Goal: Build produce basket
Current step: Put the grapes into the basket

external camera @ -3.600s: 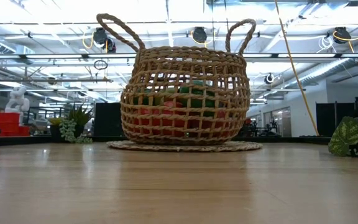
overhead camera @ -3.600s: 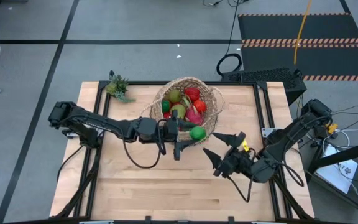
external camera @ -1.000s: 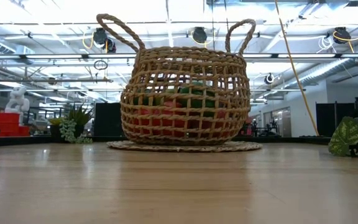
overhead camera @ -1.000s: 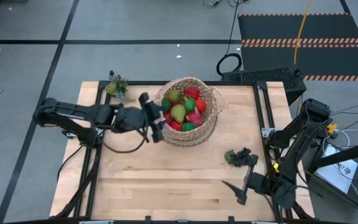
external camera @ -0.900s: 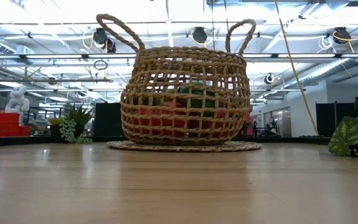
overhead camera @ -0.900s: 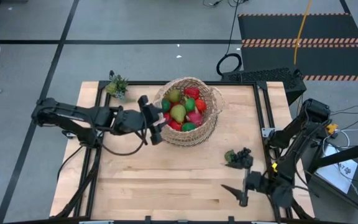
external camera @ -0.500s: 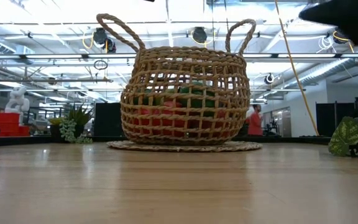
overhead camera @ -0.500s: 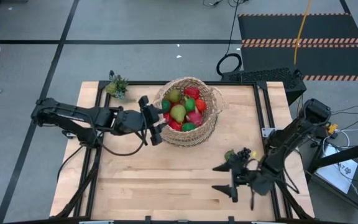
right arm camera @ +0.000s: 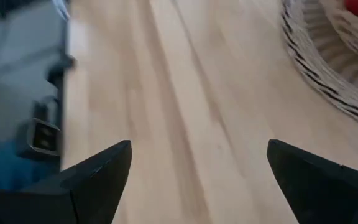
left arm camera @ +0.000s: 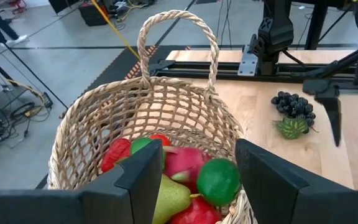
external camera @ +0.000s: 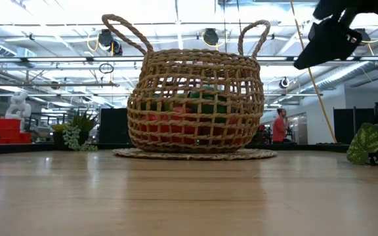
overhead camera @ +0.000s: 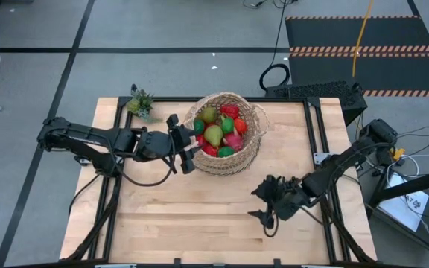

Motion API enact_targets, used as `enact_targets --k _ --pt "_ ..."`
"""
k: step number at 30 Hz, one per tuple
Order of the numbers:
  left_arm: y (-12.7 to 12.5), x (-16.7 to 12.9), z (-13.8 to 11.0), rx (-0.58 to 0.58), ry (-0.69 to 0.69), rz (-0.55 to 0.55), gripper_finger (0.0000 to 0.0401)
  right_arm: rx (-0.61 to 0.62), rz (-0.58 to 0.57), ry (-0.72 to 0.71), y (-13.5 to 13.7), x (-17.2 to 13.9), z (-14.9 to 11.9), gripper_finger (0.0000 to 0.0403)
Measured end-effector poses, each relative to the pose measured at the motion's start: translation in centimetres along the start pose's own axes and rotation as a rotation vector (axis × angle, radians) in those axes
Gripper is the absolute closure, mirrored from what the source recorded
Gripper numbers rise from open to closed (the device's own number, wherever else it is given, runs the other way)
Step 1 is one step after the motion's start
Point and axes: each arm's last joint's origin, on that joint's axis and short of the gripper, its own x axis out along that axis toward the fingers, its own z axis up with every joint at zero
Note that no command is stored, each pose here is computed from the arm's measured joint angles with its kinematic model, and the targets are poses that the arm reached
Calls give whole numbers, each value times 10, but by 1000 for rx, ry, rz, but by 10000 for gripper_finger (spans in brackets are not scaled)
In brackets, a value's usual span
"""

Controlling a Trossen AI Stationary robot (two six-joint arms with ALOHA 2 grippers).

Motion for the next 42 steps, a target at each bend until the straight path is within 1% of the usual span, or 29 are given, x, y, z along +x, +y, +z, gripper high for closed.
enact_targets --k 3,7,10,16,19,23,27,29,32,36,42 --pt "0 0 0 5 0 0 197 -19 -71 87 -4 -6 11 35" --pt "0 0 0 18 1 -1 200 -22 -117 188 -13 -9 20 35" --pt "0 0 0 18 1 -1 201 -60 -143 283 -24 -7 21 35" --pt "0 0 0 20 1 -1 201 -183 -285 471 -53 -1 18 35" --pt "0 0 0 26 3 -1 201 -209 -296 563 -61 8 16 36" --pt "-1 0 -1 30 10 -19 201 -180 -301 657 -68 26 12 50" --pt "-1 0 -1 33 15 -45 201 -135 -286 758 -73 40 5 76" --pt "-1 0 -2 34 16 -49 201 -114 -298 784 -75 44 3 91" --pt "-1 0 -2 33 16 -49 201 -86 -325 829 -79 47 0 111" --pt "-1 0 -1 33 15 -49 201 -86 -359 873 -82 45 -3 133" --pt "-1 0 -1 29 8 -50 201 -49 -393 876 -83 44 -4 168"
